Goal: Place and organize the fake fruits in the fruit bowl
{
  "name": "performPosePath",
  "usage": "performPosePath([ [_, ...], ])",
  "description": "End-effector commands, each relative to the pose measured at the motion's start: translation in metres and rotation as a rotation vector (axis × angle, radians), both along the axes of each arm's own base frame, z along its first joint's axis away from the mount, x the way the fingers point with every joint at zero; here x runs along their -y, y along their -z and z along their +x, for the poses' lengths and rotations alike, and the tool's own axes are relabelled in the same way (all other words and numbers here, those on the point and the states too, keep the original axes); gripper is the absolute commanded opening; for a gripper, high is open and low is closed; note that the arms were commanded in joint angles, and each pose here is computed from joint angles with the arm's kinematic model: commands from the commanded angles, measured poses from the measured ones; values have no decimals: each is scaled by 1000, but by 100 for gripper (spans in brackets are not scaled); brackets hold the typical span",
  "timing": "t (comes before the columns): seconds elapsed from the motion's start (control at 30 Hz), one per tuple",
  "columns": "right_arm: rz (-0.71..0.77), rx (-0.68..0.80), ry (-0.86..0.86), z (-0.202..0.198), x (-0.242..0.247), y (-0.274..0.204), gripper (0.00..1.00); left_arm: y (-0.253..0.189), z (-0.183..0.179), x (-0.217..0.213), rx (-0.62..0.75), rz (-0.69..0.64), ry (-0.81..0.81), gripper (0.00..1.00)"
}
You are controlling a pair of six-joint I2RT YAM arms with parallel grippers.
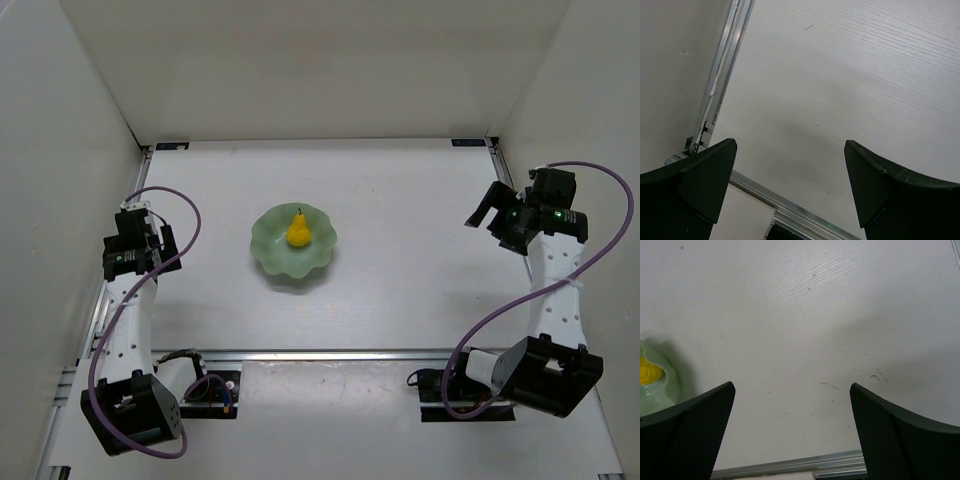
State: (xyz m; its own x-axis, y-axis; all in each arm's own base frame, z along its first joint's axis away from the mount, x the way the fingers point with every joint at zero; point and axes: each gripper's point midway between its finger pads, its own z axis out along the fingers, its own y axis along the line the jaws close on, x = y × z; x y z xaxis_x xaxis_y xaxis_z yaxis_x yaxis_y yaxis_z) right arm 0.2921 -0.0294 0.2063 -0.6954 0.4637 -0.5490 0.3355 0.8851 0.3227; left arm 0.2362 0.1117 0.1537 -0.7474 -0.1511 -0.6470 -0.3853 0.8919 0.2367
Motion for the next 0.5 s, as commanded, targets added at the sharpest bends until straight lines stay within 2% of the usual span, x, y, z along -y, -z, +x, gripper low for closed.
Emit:
performPosePath([
  [0.0, -4, 45, -48, -3, -5, -12, 100, -7, 4, 1, 38, -5, 8, 100],
  [0.47, 9, 28, -53, -4, -7, -6, 100, -7, 4, 1, 38, -5, 8, 100],
])
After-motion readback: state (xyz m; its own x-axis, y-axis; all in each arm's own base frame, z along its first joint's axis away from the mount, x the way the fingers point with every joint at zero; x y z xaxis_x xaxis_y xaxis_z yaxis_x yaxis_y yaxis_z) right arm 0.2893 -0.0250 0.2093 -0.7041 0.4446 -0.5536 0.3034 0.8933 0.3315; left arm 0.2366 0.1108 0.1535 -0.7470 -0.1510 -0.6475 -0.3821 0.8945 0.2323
